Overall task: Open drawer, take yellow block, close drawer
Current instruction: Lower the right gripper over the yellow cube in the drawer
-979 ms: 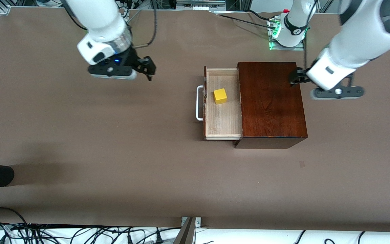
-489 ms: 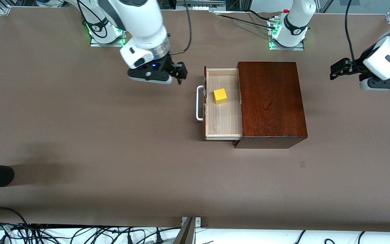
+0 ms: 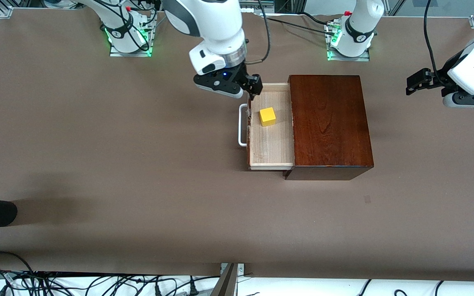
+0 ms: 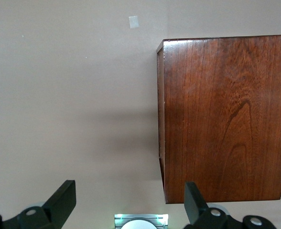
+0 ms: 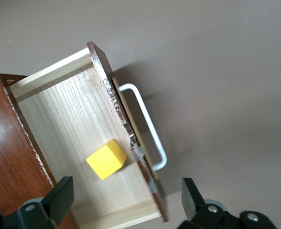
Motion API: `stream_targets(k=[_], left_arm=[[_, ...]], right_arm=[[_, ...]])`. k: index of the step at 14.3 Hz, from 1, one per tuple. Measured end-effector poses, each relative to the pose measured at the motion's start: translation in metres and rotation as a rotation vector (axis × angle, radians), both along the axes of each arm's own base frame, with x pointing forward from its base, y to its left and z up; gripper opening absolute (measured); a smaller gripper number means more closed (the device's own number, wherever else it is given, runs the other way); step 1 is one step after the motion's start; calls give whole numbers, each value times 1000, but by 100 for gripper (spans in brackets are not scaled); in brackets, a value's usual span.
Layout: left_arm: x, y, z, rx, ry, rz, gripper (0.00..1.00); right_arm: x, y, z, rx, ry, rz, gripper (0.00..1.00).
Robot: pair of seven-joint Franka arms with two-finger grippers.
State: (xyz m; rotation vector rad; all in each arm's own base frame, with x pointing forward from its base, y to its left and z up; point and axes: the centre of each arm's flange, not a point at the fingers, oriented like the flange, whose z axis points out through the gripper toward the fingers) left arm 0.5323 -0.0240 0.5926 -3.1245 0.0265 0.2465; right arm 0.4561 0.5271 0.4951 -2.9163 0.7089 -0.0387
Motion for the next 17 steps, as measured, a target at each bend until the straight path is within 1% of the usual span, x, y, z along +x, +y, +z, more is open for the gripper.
stream_targets(k=[3, 5, 7, 8, 11, 13, 15, 17], left_arm=[[1, -1, -1, 0, -2, -1, 100], [3, -1, -2, 0, -7, -1, 100], [4, 4, -3, 0, -12, 8, 100], [5, 7, -4, 0, -15, 14, 100], [5, 11, -4, 0, -15, 20, 100], [5, 11, -4, 0, -15, 19, 100], [5, 11, -4, 0, -15, 20, 100], [6, 12, -5, 1, -13, 21, 100]], right_arm=[[-28, 35, -24, 2, 60, -210, 100], [-43, 57, -36, 29, 91, -394, 100], [-42, 70, -45, 59, 126, -587, 100], [-41, 75, -52, 61, 144, -655, 100], [-46, 90, -86, 34, 190, -764, 100], [-45, 97, -106, 47, 224, -814, 100], [-35, 97, -120, 63, 244, -845, 100], [-21, 92, -129, 71, 247, -867, 100]])
